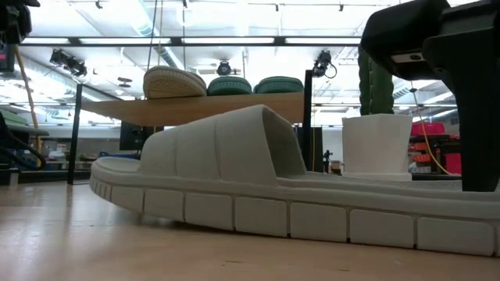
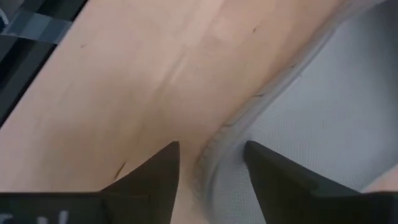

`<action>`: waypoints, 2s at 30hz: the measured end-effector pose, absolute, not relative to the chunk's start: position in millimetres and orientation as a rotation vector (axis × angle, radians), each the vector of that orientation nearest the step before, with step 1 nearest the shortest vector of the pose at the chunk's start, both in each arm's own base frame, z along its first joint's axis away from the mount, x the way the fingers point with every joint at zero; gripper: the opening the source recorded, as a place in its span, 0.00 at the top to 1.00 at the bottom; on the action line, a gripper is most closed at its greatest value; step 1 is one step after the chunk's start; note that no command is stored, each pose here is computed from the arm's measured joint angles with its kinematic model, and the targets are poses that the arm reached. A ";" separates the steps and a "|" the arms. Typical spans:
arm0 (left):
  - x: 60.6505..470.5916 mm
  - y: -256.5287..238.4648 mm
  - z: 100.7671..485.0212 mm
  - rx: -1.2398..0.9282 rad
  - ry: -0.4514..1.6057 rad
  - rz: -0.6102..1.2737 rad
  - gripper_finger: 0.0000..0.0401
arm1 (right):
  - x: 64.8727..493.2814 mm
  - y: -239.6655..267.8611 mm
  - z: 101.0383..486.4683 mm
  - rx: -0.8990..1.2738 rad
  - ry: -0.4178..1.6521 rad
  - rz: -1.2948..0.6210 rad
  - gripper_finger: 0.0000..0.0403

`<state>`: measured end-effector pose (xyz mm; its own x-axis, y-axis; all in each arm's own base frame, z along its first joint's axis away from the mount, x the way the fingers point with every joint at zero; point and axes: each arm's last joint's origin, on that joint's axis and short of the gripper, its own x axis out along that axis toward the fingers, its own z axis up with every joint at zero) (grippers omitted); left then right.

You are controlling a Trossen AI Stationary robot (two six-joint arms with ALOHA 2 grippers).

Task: Pick and place slides into the shelf
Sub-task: Put the gray slide on the shelf

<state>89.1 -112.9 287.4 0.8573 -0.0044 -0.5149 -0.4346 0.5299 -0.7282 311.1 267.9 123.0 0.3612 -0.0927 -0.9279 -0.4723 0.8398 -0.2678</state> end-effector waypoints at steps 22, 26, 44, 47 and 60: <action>88.8 -112.6 286.8 -0.973 0.507 0.268 0.73 | 310.1 255.0 140.6 -0.535 1.201 0.209 0.96; 88.5 -112.1 286.4 -0.963 0.509 0.271 0.72 | 306.9 250.6 150.3 -0.557 1.210 0.208 0.96; 88.6 -110.8 286.3 -0.951 0.484 0.286 0.72 | 281.3 230.3 247.3 -0.453 1.042 0.240 0.97; 88.4 -110.5 286.0 -0.946 0.486 0.288 0.73 | 273.4 223.1 271.1 -0.424 0.975 0.233 0.96; 95.1 -124.0 299.6 -1.049 0.461 0.138 0.72 | 273.8 213.8 347.5 -0.651 0.779 0.294 0.95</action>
<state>95.1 -124.0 299.6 0.8964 -0.1069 -0.4302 -0.3256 0.4997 -0.8027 273.8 213.8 347.5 0.6846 0.0111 -0.7288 -0.4727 0.7678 -0.4324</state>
